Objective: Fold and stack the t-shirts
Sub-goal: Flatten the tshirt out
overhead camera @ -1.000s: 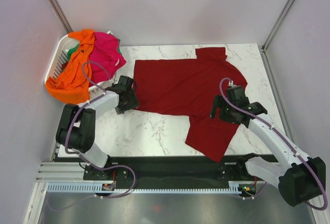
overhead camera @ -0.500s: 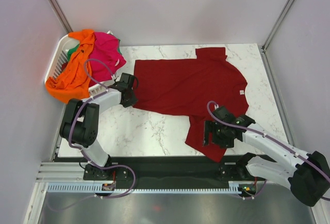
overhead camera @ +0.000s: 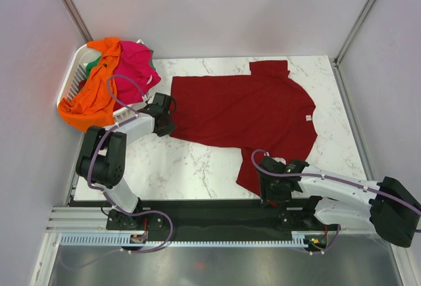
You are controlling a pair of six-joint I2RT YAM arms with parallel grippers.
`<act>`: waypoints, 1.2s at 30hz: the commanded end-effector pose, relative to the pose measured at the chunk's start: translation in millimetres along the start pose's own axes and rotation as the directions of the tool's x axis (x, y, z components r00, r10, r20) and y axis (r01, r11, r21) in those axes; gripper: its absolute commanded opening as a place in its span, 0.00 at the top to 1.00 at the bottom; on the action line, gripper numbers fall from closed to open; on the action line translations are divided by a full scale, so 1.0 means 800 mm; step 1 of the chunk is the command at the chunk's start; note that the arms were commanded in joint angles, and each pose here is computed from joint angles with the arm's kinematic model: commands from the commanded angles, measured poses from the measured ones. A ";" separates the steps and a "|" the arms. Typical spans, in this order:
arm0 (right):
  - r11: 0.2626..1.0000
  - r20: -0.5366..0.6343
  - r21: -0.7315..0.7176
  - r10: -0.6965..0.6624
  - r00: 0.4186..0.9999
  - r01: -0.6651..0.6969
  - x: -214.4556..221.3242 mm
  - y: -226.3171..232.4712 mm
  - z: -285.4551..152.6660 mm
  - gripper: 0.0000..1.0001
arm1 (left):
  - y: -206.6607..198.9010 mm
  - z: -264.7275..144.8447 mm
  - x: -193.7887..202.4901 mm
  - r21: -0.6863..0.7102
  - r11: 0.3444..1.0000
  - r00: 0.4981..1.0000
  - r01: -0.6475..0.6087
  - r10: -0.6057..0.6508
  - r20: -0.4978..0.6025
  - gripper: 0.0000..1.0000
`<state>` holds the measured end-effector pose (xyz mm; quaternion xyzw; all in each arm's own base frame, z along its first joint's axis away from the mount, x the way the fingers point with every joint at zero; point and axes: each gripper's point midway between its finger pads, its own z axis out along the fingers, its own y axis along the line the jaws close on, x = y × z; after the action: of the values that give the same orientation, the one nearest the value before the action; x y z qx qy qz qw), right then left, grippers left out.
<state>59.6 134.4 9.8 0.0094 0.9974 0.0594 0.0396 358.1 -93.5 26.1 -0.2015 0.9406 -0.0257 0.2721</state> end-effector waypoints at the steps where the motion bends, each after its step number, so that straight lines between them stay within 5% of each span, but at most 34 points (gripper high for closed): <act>1: 0.999 0.077 0.041 0.018 0.997 -0.021 -0.020 0.000 0.008 0.37 | -0.009 -0.011 -0.022 0.036 0.999 0.998 -0.002 0.000 0.068 0.98; 7: 0.990 0.192 0.141 -0.003 0.981 -0.025 -0.058 -0.010 0.007 0.28 | -0.004 -0.009 -0.012 0.033 0.999 0.999 -0.006 0.004 0.050 0.98; 10: 0.988 0.211 0.151 -0.002 0.977 -0.031 -0.071 -0.004 0.009 0.32 | -0.004 -0.009 -0.013 0.033 0.999 0.999 -0.010 0.008 0.051 0.98; 14: 0.988 0.236 0.151 -0.012 0.972 -0.024 -0.080 -0.002 0.010 0.55 | -0.003 -0.012 -0.014 0.034 0.999 0.998 -0.018 0.016 0.056 0.98; 19: 0.992 0.242 0.125 -0.045 0.969 0.015 -0.083 0.004 0.009 1.00 | -0.001 -0.013 -0.010 0.034 0.999 0.999 -0.018 0.016 0.051 0.98; 28: 0.996 0.215 0.075 -0.063 0.975 0.047 -0.077 0.016 -0.034 1.00 | 0.022 -0.053 0.017 0.022 1.000 1.000 0.004 -0.004 -0.008 0.98; 36: 1.000 0.322 0.017 -0.008 0.947 0.002 -0.088 0.013 -0.121 1.00 | 0.048 -0.092 0.044 0.027 1.000 1.000 0.003 -0.003 -0.027 0.98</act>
<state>120.6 149.3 87.0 0.0000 0.9811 0.0713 0.1801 297.6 -82.1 65.6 -0.1951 0.9387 -0.0484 0.2800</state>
